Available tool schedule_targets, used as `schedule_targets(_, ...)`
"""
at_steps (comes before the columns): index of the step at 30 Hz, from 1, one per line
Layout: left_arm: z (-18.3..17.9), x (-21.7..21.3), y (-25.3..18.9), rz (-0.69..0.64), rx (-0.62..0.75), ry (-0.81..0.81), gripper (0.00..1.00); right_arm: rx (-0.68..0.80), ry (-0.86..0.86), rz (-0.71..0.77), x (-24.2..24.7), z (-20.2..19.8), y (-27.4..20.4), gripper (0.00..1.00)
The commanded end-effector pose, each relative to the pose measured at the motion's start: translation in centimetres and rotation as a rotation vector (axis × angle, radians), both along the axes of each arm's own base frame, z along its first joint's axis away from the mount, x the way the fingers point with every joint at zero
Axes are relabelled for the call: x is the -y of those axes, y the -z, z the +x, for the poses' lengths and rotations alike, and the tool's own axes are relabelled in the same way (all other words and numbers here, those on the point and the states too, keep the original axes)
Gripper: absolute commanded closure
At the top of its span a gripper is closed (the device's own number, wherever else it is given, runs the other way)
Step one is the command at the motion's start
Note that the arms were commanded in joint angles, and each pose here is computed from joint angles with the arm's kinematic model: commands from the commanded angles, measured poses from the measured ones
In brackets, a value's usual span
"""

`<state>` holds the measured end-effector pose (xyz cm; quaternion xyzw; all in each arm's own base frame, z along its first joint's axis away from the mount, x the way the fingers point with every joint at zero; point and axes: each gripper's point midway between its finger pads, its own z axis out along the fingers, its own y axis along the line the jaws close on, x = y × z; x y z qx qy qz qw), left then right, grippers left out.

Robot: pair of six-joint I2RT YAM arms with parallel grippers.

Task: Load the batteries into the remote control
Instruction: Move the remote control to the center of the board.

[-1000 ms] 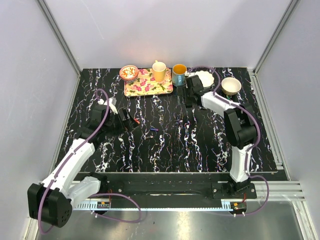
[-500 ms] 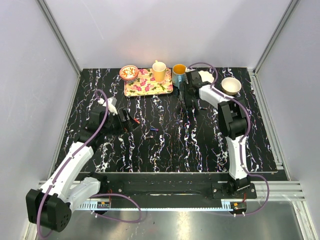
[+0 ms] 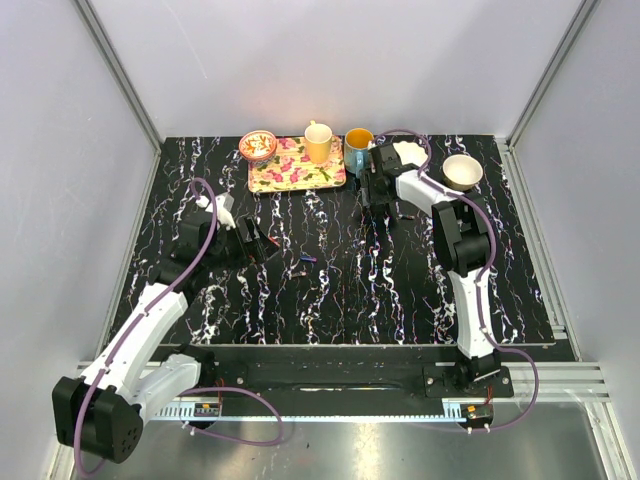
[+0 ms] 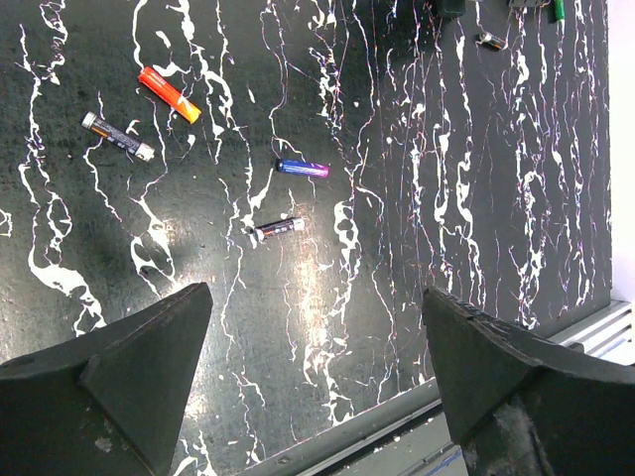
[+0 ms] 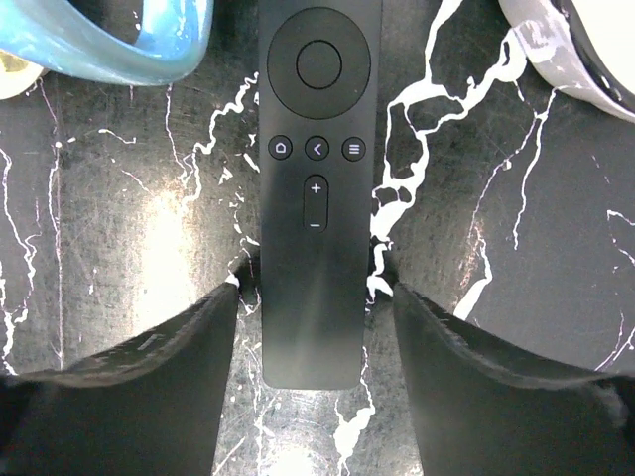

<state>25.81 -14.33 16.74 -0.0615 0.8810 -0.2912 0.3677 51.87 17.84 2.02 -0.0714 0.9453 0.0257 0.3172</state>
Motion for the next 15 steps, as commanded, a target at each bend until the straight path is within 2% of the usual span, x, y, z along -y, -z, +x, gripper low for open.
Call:
schedule_targets(1, 0.4, 0.6, -1.2, -0.031, 0.055, 0.021, 0.08, -0.03, -0.004, -0.006, -0.2, 0.1, 0.7, 0.37)
schedule_targets(7, 0.3, 0.6, -1.5, -0.042, 0.06, 0.015, 0.08, -0.043, 0.03, 0.007, -0.2, -0.8, 0.4, 0.53)
schedule_targets(8, 0.3, 0.6, -1.6, -0.041, 0.064, 0.012, 0.08, -0.038, 0.035, 0.01, -0.3, -1.0, 0.0, 0.59)
schedule_targets(11, 0.4, 0.3, -1.8, -0.037, 0.072, -0.003, 0.08, 0.004, 0.068, 0.019, -0.3, -1.9, -2.2, 0.7)
schedule_targets(15, 0.7, -0.4, -1.9, -0.032, 0.066, -0.067, 0.09, 0.105, 0.12, 0.045, -1.5, -5.0, -7.8, 0.75)
